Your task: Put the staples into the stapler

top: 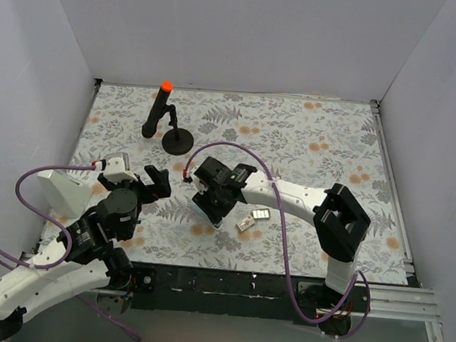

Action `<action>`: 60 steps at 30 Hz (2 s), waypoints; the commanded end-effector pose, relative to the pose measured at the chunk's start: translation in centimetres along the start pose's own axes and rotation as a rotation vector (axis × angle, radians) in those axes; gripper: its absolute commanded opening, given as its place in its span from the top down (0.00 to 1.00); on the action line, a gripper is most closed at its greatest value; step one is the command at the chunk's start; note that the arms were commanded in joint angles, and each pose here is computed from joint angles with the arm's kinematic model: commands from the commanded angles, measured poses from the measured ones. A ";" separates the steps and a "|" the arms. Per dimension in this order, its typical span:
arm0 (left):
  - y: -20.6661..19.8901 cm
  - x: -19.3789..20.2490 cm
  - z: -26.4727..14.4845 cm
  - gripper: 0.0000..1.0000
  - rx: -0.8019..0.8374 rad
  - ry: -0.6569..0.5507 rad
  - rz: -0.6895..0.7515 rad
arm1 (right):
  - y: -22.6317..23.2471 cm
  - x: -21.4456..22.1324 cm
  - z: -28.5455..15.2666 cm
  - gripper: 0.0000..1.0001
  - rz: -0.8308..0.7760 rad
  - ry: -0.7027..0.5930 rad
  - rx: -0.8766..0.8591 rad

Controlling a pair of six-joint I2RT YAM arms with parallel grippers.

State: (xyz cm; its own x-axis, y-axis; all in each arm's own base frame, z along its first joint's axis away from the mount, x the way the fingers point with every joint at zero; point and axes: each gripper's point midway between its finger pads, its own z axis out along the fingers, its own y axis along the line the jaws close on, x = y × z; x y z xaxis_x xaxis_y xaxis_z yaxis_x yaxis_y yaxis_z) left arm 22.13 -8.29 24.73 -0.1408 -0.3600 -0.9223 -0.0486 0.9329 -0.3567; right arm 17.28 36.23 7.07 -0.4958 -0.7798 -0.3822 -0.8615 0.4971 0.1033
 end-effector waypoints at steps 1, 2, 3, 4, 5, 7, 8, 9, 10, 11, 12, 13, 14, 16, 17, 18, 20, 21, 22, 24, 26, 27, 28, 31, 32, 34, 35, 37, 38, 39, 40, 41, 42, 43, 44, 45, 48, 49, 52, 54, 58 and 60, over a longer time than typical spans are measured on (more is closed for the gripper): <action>0.5 0.2 0.0 0.02 -0.016 0.002 0.010 | 0.5 -1.0 -0.5 0.52 -0.013 -0.008 0.001; 0.5 0.2 0.0 0.02 -0.015 0.000 0.007 | 0.6 -1.0 -0.4 0.53 -0.011 -0.005 -0.001; 0.5 0.3 0.0 0.02 -0.016 0.002 0.010 | 0.6 -1.0 -0.3 0.54 -0.014 -0.004 0.000; 0.5 0.3 0.0 0.02 -0.015 0.004 0.011 | 0.6 -1.0 -0.3 0.55 -0.013 -0.002 0.003; 0.5 0.3 0.0 0.02 -0.017 0.003 0.011 | 0.7 -0.9 -0.2 0.57 -0.018 0.001 0.002; 0.5 0.2 0.0 0.02 -0.016 0.002 0.009 | 0.7 -0.7 0.0 0.59 -0.017 0.009 0.002; 0.4 0.2 0.0 0.02 -0.014 0.002 0.008 | 0.8 -0.6 0.0 0.60 -0.018 0.013 0.003; 0.5 0.3 0.0 0.02 -0.015 0.004 0.011 | 0.9 -0.6 0.1 0.60 -0.019 0.015 0.004; 0.5 0.3 0.0 0.02 -0.014 0.004 0.011 | 0.8 -0.5 0.1 0.61 -0.021 0.018 0.006; 0.5 0.2 0.0 0.02 -0.015 0.003 0.009 | 0.8 -0.3 0.3 0.64 -0.020 0.024 0.006; 0.5 0.3 0.0 0.02 -0.015 0.005 0.012 | 0.8 0.1 0.4 0.65 -0.018 0.034 0.005; 0.5 0.3 0.0 0.02 -0.016 0.005 0.013 | 0.8 0.3 0.6 0.66 -0.017 0.038 0.005; 0.5 0.3 0.0 0.02 -0.016 0.004 0.011 | 0.9 0.4 0.7 0.67 -0.017 0.043 0.005; 0.5 0.4 0.0 0.02 -0.015 0.006 0.013 | 0.4 1.1 1.2 0.69 -0.015 0.053 0.033; 0.5 0.4 0.0 0.02 -0.015 0.006 0.013 | 0.4 1.4 1.4 0.72 -0.013 0.062 0.038; 0.5 0.4 0.1 0.02 -0.016 0.007 0.014 | 0.2 2.1 1.7 0.72 -0.011 0.078 0.043; 0.5 0.5 0.1 0.02 -0.018 0.008 0.018 | 0.0 3.0 2.3 0.72 -0.007 0.097 0.057; 0.5 0.4 0.1 0.02 -0.018 0.007 0.015 | 0.0 3.4 2.6 0.72 -0.002 0.103 0.057; 0.5 0.5 0.1 0.02 -0.017 0.009 0.018 | 0.0 4.3 3.1 0.72 -0.001 0.117 0.050; 0.5 0.5 0.1 0.02 -0.017 0.010 0.019 | 0.0 5.1 3.6 0.73 0.009 0.130 0.045; 0.5 0.5 0.1 0.02 -0.019 0.010 0.019 | 0.0 5.9 4.0 0.74 0.014 0.142 0.045; 0.5 0.5 0.1 0.02 -0.018 0.011 0.019 | 0.0 5.9 4.1 0.73 0.014 0.141 0.044; 0.4 0.6 0.1 0.02 -0.017 0.012 0.020 | 0.2 5.3 3.7 0.73 0.014 0.120 0.037; 0.4 0.6 0.2 0.02 -0.019 0.012 0.021 | 0.2 3.2 2.3 0.71 0.003 0.055 0.040; 0.4 0.5 0.2 0.02 -0.018 0.011 0.020 | 0.4 1.8 1.5 0.67 -0.003 0.019 0.040; 0.5 0.6 0.2 0.02 -0.024 0.012 0.025 | 0.5 -0.3 -0.1 0.57 -0.007 -0.050 0.049; 0.5 0.6 0.2 0.02 -0.023 0.012 0.024 | 0.5 -1.7 -1.0 0.54 -0.012 -0.092 0.053; 0.6 0.6 0.2 0.02 -0.025 0.011 0.024 | 0.7 -3.2 -2.7 0.49 -0.015 -0.154 0.053; 0.6 0.6 0.2 0.02 -0.025 0.011 0.022 | 0.7 -3.6 -3.3 0.48 -0.016 -0.177 0.052; 0.6 0.5 0.1 0.02 -0.024 0.009 0.020 | 0.8 -3.9 -3.6 0.48 -0.016 -0.200 0.051; 0.6 0.5 0.1 0.02 -0.024 0.008 0.018 | 0.9 -4.2 -4.5 0.47 -0.017 -0.230 0.047; 0.6 0.5 0.1 0.02 -0.024 0.008 0.018 | 0.9 -4.2 -4.8 0.47 -0.018 -0.244 0.045; 0.6 0.5 0.1 0.02 -0.024 0.008 0.017 | 0.7 -3.6 -4.3 0.47 -0.014 -0.242 0.050; 0.6 0.5 0.1 0.02 -0.024 0.008 0.017 | 0.5 -3.5 -4.8 0.47 -0.014 -0.259 0.059; 0.6 0.5 0.1 0.02 -0.023 0.007 0.016 | 0.4 -3.2 -4.7 0.47 -0.008 -0.262 0.065; 0.6 0.5 0.1 0.02 -0.024 0.007 0.017 | 0.2 -1.9 -4.1 0.47 -0.006 -0.235 0.069; 0.6 0.5 0.1 0.02 -0.021 0.008 0.014 | 0.1 -0.8 -3.7 0.47 -0.007 -0.239 0.062; 0.6 0.6 0.1 0.02 -0.021 0.010 0.017 | 0.1 0.2 -2.8 0.48 -0.008 -0.224 0.057; 0.6 0.4 0.1 0.02 -0.020 0.006 0.012 | -0.2 2.0 -1.6 0.53 -0.007 -0.208 0.063; 0.6 0.5 0.1 0.02 -0.019 0.007 0.013 | -0.3 2.0 -0.9 0.56 -0.007 -0.222 0.065; 0.5 0.4 0.1 0.02 -0.021 0.007 0.015 | -0.3 2.2 0.5 0.59 -0.019 -0.213 0.059; 0.5 0.5 0.1 0.02 -0.021 0.007 0.016 | -0.5 1.8 1.3 0.61 -0.024 -0.233 0.059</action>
State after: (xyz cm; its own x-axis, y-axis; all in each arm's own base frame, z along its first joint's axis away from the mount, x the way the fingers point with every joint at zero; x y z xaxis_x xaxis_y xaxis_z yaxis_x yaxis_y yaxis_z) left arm 22.20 -8.30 24.43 -0.1462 -0.3537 -0.9239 -0.0529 0.9354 -0.3497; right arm 15.66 32.37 4.76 -0.4717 -0.7343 -0.4882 -0.8523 0.5216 0.0391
